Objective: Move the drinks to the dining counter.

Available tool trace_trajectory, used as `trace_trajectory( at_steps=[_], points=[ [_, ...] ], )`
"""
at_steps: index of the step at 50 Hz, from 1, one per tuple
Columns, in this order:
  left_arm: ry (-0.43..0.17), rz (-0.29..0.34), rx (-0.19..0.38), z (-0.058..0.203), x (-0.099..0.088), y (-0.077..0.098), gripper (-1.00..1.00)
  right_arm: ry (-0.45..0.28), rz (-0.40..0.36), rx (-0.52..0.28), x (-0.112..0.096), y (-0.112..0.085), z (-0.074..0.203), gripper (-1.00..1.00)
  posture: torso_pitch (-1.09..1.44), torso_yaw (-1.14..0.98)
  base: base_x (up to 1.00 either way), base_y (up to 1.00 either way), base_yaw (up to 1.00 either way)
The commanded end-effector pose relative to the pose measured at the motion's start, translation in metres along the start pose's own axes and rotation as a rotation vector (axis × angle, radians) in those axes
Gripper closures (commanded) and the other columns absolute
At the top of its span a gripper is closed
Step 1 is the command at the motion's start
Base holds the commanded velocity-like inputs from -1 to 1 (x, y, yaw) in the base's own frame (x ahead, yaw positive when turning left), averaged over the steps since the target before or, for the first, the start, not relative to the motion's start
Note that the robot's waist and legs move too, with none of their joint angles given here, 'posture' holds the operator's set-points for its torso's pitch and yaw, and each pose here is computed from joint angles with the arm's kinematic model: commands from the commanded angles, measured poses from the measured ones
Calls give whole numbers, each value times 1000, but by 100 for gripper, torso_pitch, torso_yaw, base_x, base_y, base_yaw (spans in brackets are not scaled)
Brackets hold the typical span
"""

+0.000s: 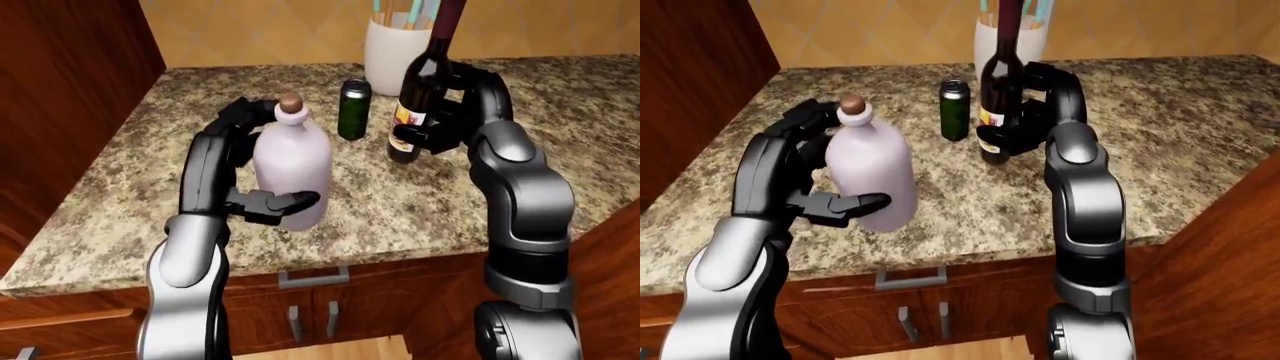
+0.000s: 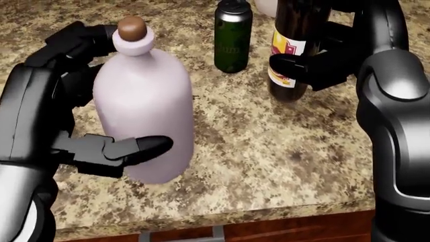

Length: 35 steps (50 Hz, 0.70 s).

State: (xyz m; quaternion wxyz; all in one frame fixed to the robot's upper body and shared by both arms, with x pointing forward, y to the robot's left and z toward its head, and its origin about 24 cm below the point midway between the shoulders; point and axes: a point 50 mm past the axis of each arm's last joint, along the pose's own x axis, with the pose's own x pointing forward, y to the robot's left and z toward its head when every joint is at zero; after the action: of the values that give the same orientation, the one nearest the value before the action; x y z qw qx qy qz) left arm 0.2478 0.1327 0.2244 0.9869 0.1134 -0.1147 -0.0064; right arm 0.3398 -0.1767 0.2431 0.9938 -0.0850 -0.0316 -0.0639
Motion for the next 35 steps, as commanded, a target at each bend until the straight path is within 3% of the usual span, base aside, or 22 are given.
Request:
trace_trajectory(
  at_steps=[1,7,9,21,35],
  points=[
    [-46,-34,-5,7,-1,-3,37,-181,-25,20,-8,-6,36,100,0,0,0,0,0],
    [-47,-37,-2,6,-2,-3,76,-185,-23,20,-10,-6,37,100,0,0,0,0,0],
    [-51,-32,-7,9,-2,-1,100,-187,-22,20,-12,-6,38,100,0,0,0,0,0],
    [-88,5,-36,34,-4,13,100,-200,-15,10,-22,-7,40,100,0,0,-3,0,0],
    [-116,33,-48,47,-3,22,100,-207,-13,1,-25,-7,42,100,0,0,-47,1,0]
  ],
)
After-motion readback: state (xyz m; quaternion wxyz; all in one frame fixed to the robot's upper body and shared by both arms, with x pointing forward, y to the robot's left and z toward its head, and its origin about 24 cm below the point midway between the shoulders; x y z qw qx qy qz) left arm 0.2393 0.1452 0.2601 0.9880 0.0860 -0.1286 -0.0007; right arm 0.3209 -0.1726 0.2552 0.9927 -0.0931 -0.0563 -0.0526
